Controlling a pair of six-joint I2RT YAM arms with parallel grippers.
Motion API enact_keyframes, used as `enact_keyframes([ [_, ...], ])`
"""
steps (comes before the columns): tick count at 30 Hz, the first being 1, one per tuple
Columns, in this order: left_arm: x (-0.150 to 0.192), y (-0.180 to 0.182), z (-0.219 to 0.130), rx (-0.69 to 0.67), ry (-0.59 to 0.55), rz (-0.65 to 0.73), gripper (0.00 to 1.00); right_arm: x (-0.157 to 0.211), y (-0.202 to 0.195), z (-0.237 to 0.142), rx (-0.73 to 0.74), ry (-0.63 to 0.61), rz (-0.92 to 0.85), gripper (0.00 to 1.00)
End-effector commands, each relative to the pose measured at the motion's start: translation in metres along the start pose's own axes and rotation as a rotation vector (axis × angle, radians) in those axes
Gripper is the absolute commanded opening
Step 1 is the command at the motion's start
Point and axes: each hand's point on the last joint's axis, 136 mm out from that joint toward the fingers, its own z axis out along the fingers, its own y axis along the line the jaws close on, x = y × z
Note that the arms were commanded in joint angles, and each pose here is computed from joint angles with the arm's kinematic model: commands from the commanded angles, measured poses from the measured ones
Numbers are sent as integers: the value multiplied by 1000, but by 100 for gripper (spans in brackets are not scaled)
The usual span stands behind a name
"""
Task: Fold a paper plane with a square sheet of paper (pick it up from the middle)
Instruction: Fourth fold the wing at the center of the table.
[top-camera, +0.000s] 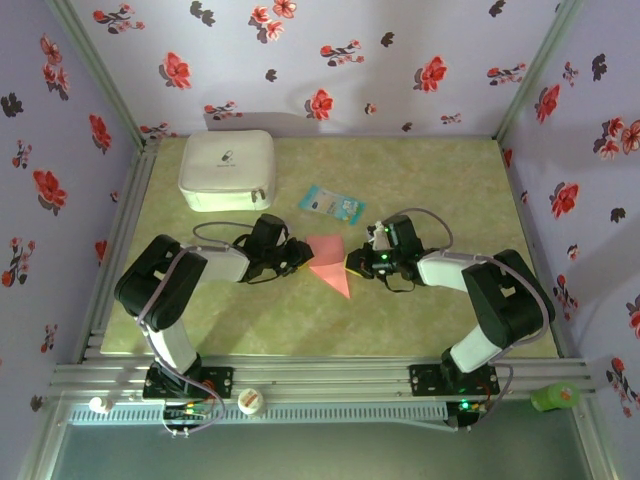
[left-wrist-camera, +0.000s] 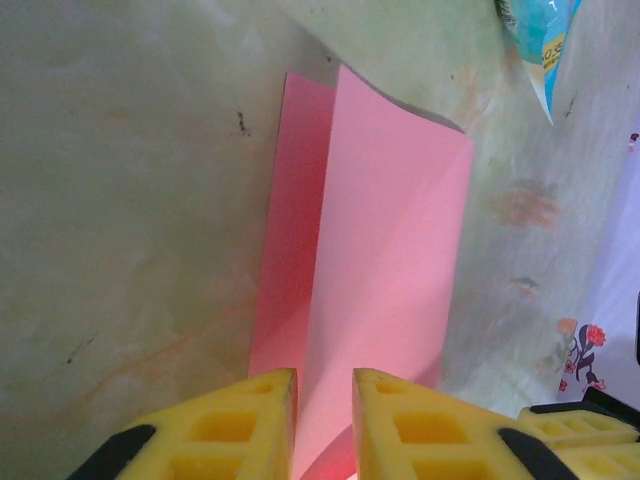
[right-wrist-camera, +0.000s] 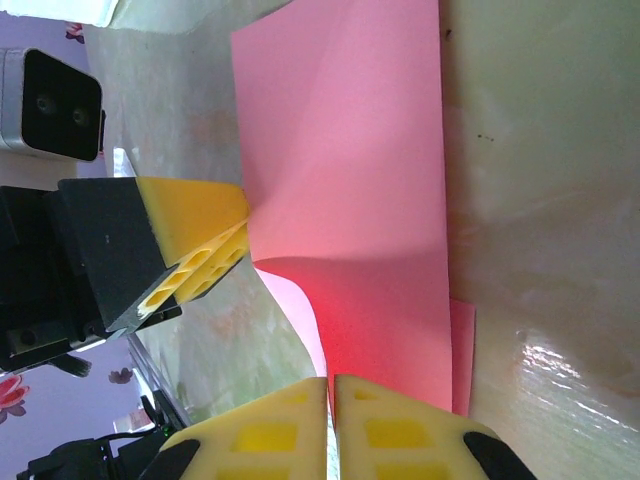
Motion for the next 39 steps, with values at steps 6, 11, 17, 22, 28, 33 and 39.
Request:
enact_keyframes([
  [6, -1, -1, 4, 9, 6, -1, 12, -1, -4, -4, 20, -13, -3, 11],
  [11, -1, -3, 2, 16, -1, 3, 3, -2, -6, -4, 33, -20, 0, 13],
  [17, -5, -4, -7, 11, -37, -2, 0, -5, -15, -13, 143, -21, -42, 22],
  [22, -7, -8, -17, 11, -81, -8, 0, -17, -36, -48, 403, -110, -141, 34],
  [28, -2, -8, -19, 0, -125, -46, 0, -19, -12, -58, 373, -247, -398, 38],
  [33, 3, -13, -21, 8, -149, -62, 0, 21, 21, -27, 416, -281, -956, 38],
  [39, 4, -21, -26, 23, -160, -58, 0, 36, 24, -4, 473, -284, -1207, 41],
])
